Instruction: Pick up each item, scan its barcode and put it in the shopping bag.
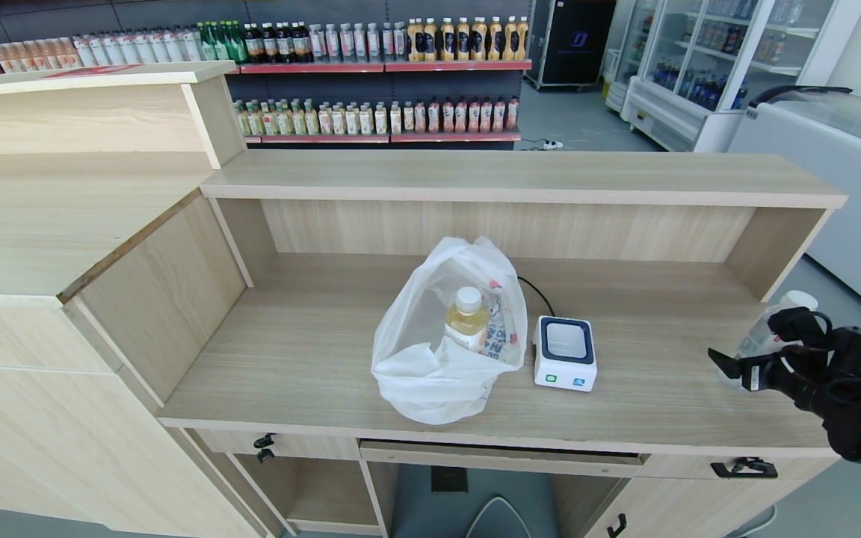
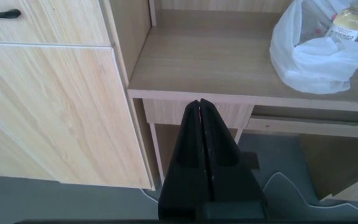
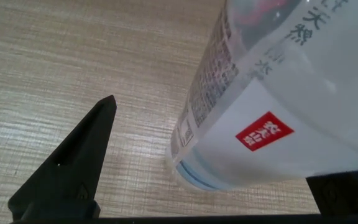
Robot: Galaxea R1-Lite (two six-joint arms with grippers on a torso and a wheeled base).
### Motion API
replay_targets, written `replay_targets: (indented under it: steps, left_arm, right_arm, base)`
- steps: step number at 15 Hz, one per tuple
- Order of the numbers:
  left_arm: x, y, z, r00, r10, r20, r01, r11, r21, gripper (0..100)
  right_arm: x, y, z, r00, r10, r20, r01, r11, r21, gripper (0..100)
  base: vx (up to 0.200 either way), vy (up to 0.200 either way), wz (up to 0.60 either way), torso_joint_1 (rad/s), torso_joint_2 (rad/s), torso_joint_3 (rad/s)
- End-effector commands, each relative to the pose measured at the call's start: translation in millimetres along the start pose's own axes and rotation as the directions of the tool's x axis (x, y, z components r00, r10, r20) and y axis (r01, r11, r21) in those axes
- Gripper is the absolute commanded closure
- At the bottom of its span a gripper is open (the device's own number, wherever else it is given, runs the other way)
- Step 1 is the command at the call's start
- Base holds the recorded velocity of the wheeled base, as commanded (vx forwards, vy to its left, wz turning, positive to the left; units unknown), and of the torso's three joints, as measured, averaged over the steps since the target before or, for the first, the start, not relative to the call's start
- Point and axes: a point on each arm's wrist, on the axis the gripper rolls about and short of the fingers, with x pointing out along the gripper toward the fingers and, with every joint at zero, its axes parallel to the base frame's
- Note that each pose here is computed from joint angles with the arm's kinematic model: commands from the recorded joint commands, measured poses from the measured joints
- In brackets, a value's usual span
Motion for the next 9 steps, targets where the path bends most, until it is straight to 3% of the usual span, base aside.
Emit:
replay_targets:
  steps: [1,2,9]
  left_arm:
    - [0.0,0.0,0.0,1.000,0.002,0.000,-0.002,1.000,0.000,100]
    - [0.0,0.0,0.0,1.000,0.002,0.000,-0.002,1.000,0.000,100]
    - [0.0,0.0,0.0,1.000,0.002,0.000,-0.002,1.000,0.000,100]
  right_arm:
    - [1.3,-0.3,-2.2,1.000,0.000,-0.003,0.000,1.000,0.002,0]
    - [1.4,-0.2,-2.6,1.000,0.000,-0.003,0.000,1.000,0.002,100]
    - [9.5,-4.5,1.7,0.999,0.008,0.035,-0.008,1.000,-0.011,100]
  base:
    - [0.000,0.000,0.00,0.000,0.00,0.000]
    - [0.000,0.000,0.00,0.000,0.00,0.000]
    - [0.000,0.000,0.00,0.000,0.00,0.000]
